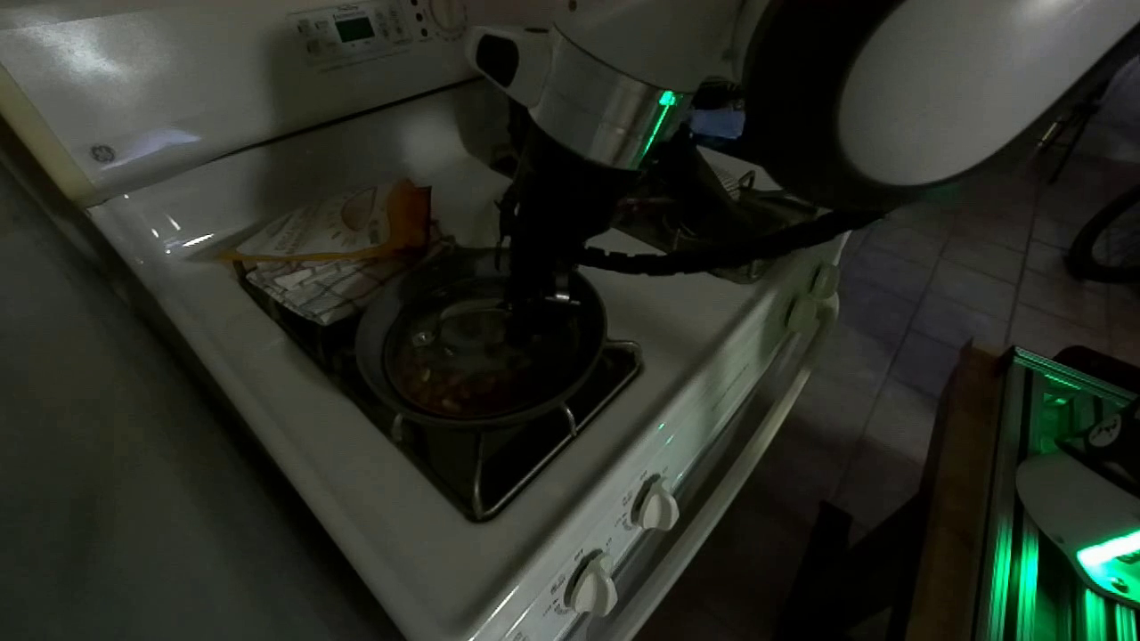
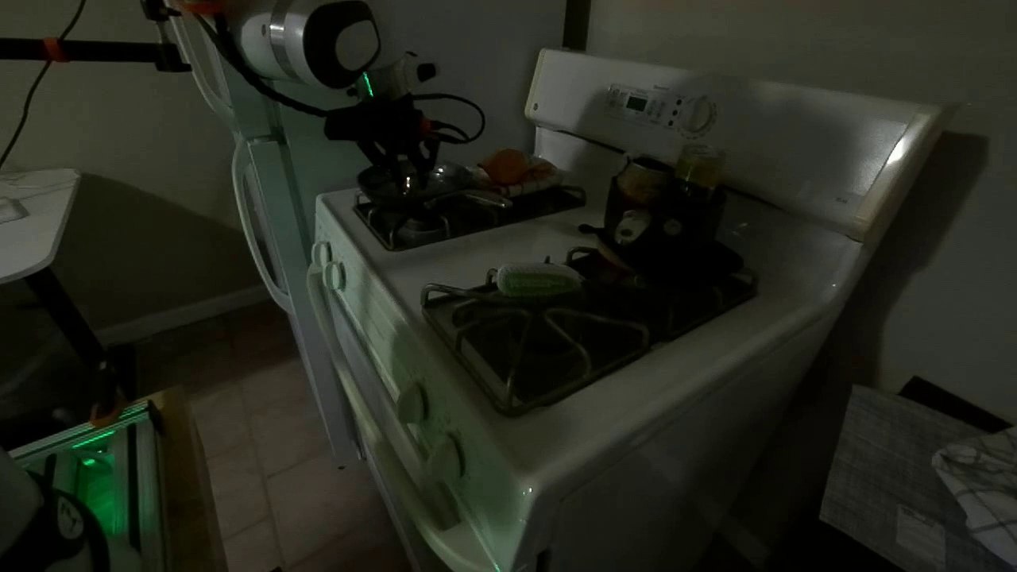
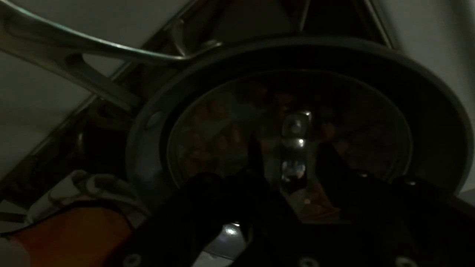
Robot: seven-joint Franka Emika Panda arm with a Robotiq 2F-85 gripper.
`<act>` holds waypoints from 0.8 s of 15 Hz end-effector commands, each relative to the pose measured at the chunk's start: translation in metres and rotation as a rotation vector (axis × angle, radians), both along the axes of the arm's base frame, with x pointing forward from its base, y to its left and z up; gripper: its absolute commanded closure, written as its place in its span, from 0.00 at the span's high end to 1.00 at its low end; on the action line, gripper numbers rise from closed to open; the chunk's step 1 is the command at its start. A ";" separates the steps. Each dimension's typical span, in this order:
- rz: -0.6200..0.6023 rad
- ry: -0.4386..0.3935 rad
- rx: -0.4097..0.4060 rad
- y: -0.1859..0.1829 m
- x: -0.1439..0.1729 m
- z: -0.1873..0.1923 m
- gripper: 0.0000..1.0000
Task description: Remove the lid from the pan
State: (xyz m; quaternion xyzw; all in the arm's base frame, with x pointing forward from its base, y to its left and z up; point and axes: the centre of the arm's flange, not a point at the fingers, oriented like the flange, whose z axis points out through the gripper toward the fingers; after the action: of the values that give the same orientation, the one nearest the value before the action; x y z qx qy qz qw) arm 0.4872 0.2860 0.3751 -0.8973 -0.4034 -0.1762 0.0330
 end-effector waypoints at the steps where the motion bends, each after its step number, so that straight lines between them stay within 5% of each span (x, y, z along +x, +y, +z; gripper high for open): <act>1: -0.033 0.033 0.034 0.005 0.007 -0.003 0.43; 2: -0.037 0.036 0.038 0.006 0.007 -0.003 0.36; 3: -0.041 0.039 0.042 0.006 0.006 -0.002 0.17; 5: -0.048 0.046 0.034 0.006 0.004 0.001 0.03; 12: -0.121 0.039 0.069 -0.014 -0.007 0.054 0.04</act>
State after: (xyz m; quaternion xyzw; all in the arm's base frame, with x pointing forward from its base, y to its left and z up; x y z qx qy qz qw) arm 0.4903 0.2804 0.3901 -0.9181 -0.3592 -0.1604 0.0488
